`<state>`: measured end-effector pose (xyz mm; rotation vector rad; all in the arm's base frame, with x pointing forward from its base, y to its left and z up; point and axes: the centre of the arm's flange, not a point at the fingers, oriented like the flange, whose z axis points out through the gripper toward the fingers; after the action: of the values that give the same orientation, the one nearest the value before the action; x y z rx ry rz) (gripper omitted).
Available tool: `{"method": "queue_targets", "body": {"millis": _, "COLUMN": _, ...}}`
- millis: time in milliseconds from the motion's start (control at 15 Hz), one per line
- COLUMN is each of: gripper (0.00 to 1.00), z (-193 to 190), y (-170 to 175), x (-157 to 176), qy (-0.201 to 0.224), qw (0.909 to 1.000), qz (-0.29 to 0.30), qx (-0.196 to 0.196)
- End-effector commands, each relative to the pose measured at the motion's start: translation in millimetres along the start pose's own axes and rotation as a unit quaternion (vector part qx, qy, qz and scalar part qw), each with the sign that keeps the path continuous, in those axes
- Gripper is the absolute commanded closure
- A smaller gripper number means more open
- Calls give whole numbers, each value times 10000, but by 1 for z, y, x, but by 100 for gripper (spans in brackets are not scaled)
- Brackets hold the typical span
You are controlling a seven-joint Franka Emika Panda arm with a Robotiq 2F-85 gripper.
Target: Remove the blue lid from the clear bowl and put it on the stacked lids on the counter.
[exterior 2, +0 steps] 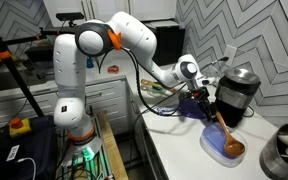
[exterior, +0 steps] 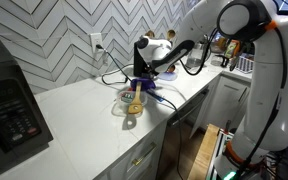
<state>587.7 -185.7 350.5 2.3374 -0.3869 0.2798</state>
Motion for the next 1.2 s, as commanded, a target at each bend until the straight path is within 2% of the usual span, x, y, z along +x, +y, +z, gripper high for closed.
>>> {"method": "queue_targets", "body": {"millis": 0, "gripper": 55, "z": 8, "y": -5, "x": 1, "qy": -16, "qw": 9997, "qz": -8, "qx": -253}}
{"method": "queue_targets", "body": {"millis": 133, "gripper": 58, "z": 10, "y": -6, "x": 1, "qy": -32, "qw": 9995, "qz": -21, "qx": -306}}
{"method": "queue_targets", "body": {"millis": 267, "gripper": 78, "z": 11, "y": -7, "x": 0, "qy": -52, "qw": 9994, "qz": -36, "qx": -344}}
{"method": "queue_targets", "body": {"millis": 467, "gripper": 100, "z": 11, "y": -6, "x": 1, "qy": -63, "qw": 9991, "qz": -41, "qx": -408}}
{"method": "queue_targets", "body": {"millis": 867, "gripper": 99, "z": -4, "y": 7, "x": 2, "qy": -98, "qw": 9989, "qz": 54, "qx": -461}}
{"method": "queue_targets", "body": {"millis": 1133, "gripper": 99, "z": -33, "y": 41, "x": -5, "qy": -301, "qw": 9990, "qz": -204, "qx": -249}}
